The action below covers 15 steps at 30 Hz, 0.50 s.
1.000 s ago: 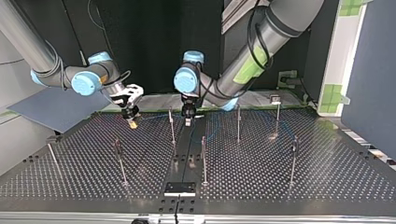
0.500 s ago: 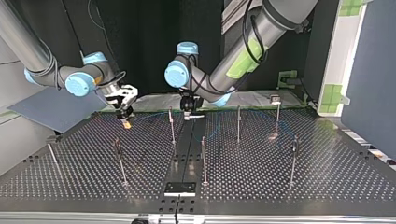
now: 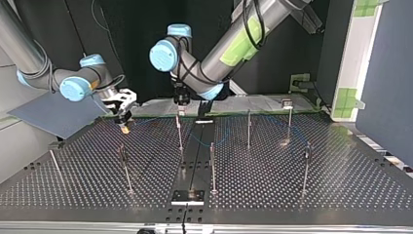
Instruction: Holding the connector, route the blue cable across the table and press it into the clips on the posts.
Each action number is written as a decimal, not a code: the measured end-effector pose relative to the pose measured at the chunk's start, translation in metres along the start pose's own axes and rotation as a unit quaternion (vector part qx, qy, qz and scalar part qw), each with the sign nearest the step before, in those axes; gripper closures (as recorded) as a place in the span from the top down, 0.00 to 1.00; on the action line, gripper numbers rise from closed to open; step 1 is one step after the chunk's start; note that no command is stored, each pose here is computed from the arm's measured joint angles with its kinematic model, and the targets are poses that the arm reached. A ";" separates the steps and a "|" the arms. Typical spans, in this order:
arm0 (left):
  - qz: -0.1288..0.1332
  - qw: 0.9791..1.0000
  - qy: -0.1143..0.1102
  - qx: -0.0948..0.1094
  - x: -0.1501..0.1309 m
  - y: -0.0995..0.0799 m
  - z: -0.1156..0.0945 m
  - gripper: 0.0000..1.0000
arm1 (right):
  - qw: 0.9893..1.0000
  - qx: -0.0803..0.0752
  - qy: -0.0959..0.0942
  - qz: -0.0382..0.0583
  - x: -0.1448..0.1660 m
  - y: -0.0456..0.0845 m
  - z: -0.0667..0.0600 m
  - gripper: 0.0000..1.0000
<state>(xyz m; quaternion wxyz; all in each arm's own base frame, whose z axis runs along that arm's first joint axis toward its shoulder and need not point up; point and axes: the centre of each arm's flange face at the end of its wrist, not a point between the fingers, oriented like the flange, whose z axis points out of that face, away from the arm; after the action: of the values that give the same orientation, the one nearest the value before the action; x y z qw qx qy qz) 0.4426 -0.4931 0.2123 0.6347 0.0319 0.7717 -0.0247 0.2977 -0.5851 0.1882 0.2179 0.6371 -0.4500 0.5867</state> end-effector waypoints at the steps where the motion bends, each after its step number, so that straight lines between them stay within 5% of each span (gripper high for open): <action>1: 0.000 1.000 -0.004 0.001 -0.001 -0.004 -0.003 0.98 | 1.000 -0.001 0.000 0.000 0.000 0.001 0.000 0.00; 9: -0.028 0.998 -0.043 0.033 -0.018 -0.047 -0.025 0.98 | 1.000 -0.002 0.001 0.000 0.001 0.004 -0.001 0.00; 15: -0.043 0.996 -0.052 0.065 -0.026 -0.079 -0.045 0.98 | 1.000 0.012 -0.002 -0.001 0.001 0.002 -0.001 0.00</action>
<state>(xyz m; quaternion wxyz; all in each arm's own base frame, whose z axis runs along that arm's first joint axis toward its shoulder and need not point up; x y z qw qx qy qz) 0.3975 -0.5693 0.2463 0.6686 0.0389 0.7353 -0.1040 0.2958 -0.5855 0.1884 0.2097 0.6413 -0.4431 0.5903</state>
